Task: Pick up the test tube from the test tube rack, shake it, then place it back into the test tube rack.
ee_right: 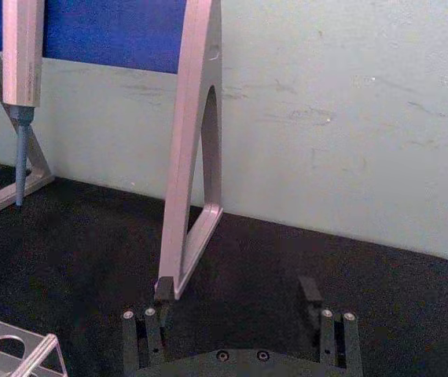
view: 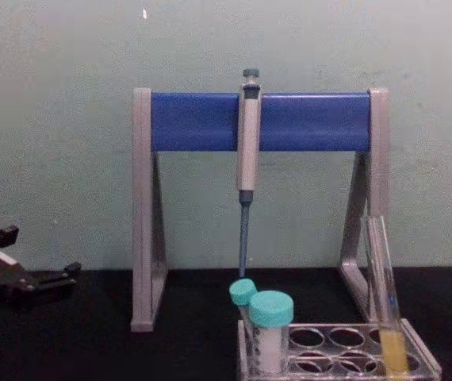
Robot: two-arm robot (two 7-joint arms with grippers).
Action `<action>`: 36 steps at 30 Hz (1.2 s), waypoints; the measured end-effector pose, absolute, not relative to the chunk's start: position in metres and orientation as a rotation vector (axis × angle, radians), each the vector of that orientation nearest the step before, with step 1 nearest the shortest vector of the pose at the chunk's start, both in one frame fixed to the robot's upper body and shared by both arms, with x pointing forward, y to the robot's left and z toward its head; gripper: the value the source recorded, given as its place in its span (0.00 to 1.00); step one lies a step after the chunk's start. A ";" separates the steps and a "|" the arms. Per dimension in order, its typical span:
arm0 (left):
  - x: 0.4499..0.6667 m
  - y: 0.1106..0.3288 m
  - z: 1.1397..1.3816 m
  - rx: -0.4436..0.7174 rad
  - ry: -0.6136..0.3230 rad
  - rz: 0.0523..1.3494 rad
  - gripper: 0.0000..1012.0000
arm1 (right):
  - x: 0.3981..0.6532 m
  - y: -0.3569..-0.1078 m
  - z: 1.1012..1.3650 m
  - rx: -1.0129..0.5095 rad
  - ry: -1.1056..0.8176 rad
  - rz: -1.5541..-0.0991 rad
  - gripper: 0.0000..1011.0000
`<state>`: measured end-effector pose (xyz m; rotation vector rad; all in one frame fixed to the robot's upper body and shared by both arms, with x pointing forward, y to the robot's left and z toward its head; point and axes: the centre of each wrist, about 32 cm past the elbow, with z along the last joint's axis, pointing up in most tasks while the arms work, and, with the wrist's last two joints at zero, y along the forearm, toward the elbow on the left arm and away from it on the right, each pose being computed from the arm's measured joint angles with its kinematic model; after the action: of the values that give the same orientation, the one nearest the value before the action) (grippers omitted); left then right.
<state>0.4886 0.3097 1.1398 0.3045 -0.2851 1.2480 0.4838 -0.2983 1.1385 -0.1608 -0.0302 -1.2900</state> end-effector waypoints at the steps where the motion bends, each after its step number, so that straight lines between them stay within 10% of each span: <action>1: 0.489 0.310 1.140 0.304 -0.285 1.248 0.99 | 0.484 -0.298 1.139 -0.161 -0.030 -1.290 0.99; 36: 0.489 0.310 1.140 0.304 -0.285 1.248 0.99 | 0.484 -0.298 1.139 -0.160 -0.031 -1.290 0.99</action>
<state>0.4886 0.3097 1.1398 0.3044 -0.2851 1.2480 0.4838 -0.2983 1.1385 -0.1604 -0.0306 -1.2900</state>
